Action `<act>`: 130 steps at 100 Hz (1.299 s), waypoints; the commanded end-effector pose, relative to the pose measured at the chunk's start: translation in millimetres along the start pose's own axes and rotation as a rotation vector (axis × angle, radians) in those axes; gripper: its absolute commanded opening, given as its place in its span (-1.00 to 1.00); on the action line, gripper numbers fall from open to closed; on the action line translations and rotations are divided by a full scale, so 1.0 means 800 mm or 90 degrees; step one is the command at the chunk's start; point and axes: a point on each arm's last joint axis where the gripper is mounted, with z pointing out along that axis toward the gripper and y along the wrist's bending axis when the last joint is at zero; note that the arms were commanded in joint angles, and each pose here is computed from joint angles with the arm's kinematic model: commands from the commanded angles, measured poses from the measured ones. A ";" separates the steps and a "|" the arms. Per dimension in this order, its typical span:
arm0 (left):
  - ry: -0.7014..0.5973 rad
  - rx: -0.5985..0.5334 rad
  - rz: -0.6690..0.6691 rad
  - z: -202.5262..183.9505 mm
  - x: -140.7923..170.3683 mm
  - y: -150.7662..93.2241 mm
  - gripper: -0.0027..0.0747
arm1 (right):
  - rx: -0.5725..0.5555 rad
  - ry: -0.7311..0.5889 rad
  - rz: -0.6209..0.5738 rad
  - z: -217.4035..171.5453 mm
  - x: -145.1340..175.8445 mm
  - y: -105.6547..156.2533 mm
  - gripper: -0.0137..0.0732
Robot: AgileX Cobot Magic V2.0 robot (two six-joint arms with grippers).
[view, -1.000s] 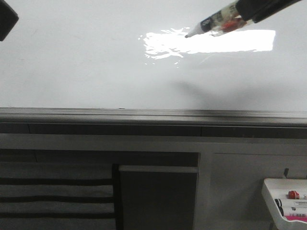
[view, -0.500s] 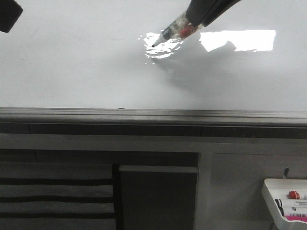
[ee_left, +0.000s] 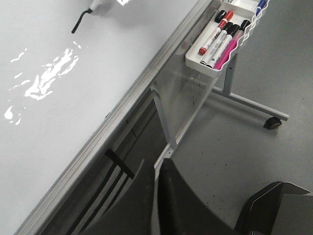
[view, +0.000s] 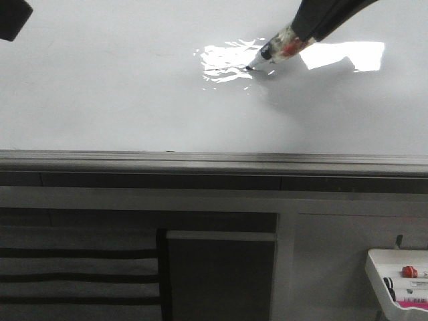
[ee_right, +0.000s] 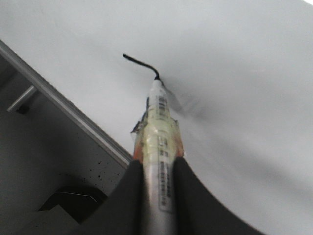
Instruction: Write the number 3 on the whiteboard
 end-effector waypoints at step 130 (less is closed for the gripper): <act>-0.050 -0.047 -0.014 0.013 -0.018 0.017 -0.98 | -0.087 -0.127 -0.361 -0.026 -0.005 0.118 -0.85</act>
